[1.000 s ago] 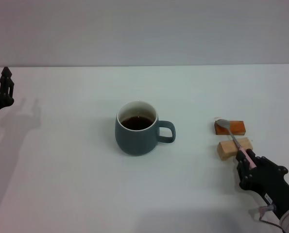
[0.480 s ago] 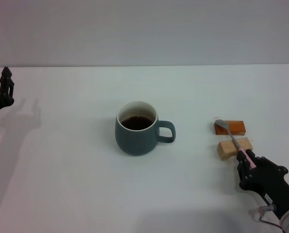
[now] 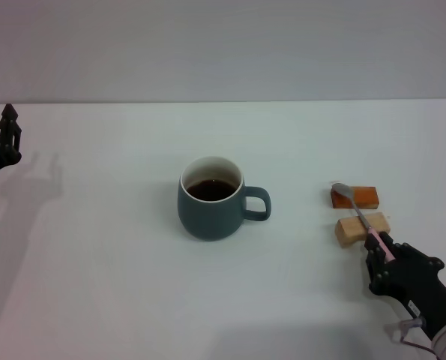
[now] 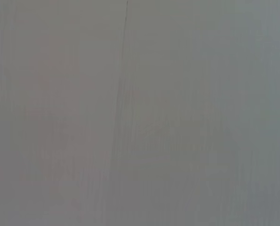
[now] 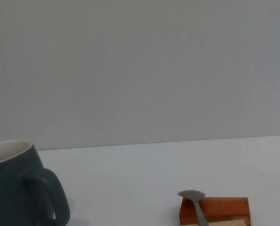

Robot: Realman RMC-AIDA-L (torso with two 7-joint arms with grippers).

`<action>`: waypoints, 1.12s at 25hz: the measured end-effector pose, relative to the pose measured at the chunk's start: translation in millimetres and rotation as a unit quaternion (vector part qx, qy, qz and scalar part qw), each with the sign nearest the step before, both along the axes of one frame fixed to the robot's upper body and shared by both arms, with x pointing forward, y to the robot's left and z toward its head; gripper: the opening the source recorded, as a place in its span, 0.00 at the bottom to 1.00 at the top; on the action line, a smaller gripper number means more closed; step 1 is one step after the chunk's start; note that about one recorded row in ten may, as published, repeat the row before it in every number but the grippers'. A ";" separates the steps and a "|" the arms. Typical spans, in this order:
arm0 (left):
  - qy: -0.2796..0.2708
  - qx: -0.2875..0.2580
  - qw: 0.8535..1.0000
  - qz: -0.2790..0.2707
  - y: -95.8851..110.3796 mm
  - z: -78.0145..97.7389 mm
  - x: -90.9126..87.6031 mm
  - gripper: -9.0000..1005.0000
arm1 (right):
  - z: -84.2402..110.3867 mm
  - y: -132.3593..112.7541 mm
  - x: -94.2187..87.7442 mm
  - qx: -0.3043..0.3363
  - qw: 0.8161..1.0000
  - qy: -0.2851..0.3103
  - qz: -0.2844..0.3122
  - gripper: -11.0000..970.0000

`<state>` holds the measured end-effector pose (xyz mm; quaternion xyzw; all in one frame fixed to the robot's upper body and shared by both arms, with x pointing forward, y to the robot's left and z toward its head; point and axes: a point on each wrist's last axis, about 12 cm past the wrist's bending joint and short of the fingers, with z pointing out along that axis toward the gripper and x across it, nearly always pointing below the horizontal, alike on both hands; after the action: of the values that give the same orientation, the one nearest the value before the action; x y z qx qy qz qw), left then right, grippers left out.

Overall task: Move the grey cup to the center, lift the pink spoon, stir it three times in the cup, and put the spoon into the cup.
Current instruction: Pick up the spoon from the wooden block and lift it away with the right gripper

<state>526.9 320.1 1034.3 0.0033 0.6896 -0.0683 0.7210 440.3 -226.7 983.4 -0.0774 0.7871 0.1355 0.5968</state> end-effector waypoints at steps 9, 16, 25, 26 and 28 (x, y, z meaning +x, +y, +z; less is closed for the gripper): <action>0.000 0.000 1.000 -0.001 -0.4 -0.1 -0.1 0.32 | 0.4 -1.1 -0.8 -0.005 1.000 -0.002 -0.003 0.16; 0.002 0.000 1.000 -0.001 -1.2 -0.8 -0.2 0.32 | 7.6 -0.9 -0.9 -0.018 1.000 -0.022 -0.007 0.16; 0.004 -0.001 1.000 -0.001 -2.1 -1.7 0.1 0.32 | 51.3 0.1 5.6 -0.035 0.997 -0.063 -0.005 0.16; 0.004 -0.001 1.000 -0.001 -2.1 -1.8 0.1 0.32 | 57.1 2.6 7.1 -0.038 0.997 -0.064 0.004 0.16; 0.005 -0.001 1.000 0.000 -2.1 -1.8 0.2 0.32 | 63.1 5.2 8.5 -0.041 0.997 -0.066 0.013 0.16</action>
<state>527.0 318.1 1032.5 0.0026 0.6928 -0.0693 0.7178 448.7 -221.5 1046.5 -0.1212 0.7499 0.1057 0.6417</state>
